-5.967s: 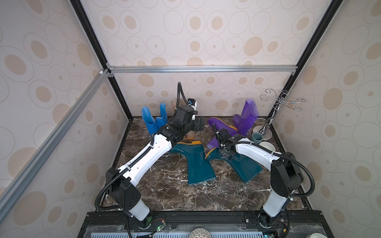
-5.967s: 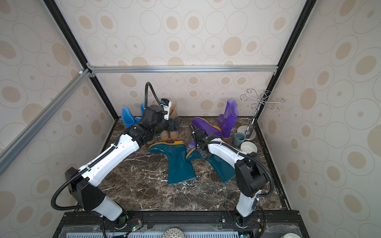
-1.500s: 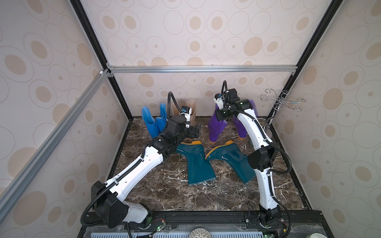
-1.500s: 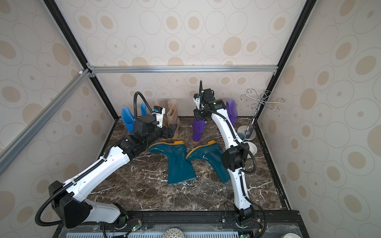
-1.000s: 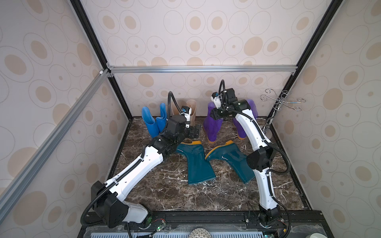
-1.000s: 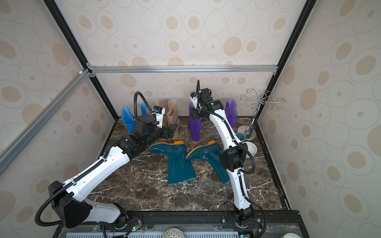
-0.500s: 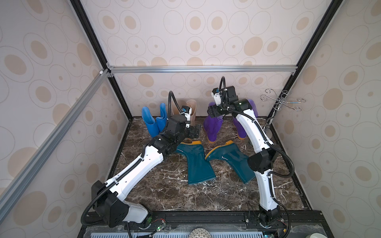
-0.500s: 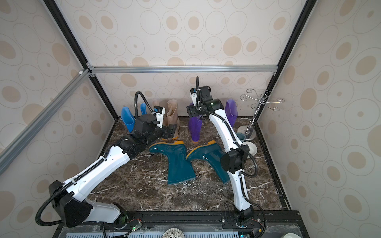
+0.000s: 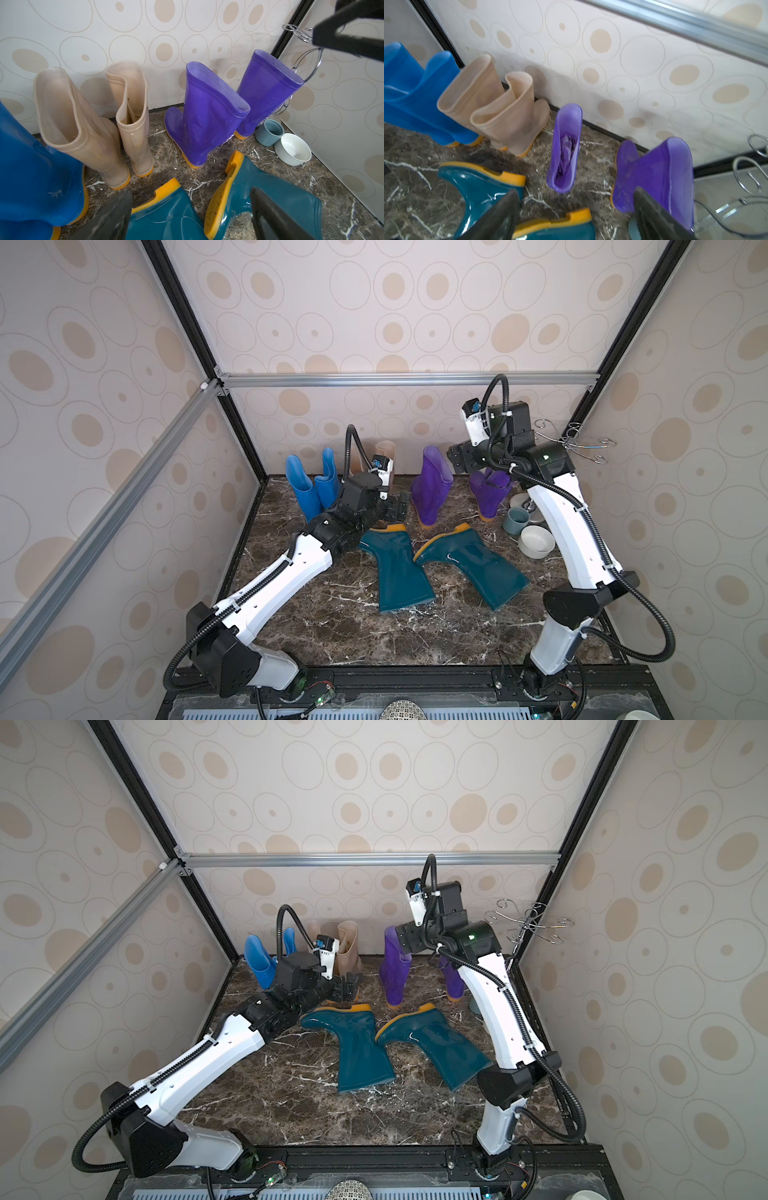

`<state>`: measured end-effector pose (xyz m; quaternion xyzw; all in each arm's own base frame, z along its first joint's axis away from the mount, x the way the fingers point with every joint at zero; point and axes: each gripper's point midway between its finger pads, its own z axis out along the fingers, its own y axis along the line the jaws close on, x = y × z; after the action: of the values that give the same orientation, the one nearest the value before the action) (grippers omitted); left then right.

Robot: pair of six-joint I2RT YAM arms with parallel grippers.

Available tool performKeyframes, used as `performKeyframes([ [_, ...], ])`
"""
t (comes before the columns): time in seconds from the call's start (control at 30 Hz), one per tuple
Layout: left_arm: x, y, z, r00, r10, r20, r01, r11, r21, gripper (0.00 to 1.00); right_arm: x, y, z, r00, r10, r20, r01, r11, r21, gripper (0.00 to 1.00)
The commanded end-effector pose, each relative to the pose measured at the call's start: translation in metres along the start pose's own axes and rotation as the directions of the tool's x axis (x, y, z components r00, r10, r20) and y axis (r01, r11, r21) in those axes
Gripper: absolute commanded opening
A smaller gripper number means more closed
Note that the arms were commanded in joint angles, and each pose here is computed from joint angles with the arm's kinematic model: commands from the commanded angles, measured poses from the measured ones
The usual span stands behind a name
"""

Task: Match and arrange rain boots in pairs
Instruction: Pair a pair of rain boots at the center of the board.

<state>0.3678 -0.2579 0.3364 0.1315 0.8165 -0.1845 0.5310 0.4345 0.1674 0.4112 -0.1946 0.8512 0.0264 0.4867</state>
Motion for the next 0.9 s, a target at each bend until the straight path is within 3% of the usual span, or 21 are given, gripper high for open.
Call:
performKeyframes([
  [0.0,-0.015,-0.015,-0.004,0.999,-0.019,0.043,0.018,0.999,0.034,0.88,0.033,-0.034,-0.005,0.997,0.035,-0.073,-0.029,0.996,0.090,0.88],
  [0.27,-0.014,-0.037,0.003,1.000,0.002,0.031,-0.004,0.998,0.061,0.88,0.109,-0.106,0.010,0.956,0.221,-0.193,-0.176,0.958,0.227,0.90],
  [0.87,-0.007,-0.038,0.032,0.999,0.044,-0.007,-0.044,0.999,0.010,0.88,0.141,-0.157,0.095,0.923,0.294,-0.248,-0.196,0.915,0.353,0.91],
])
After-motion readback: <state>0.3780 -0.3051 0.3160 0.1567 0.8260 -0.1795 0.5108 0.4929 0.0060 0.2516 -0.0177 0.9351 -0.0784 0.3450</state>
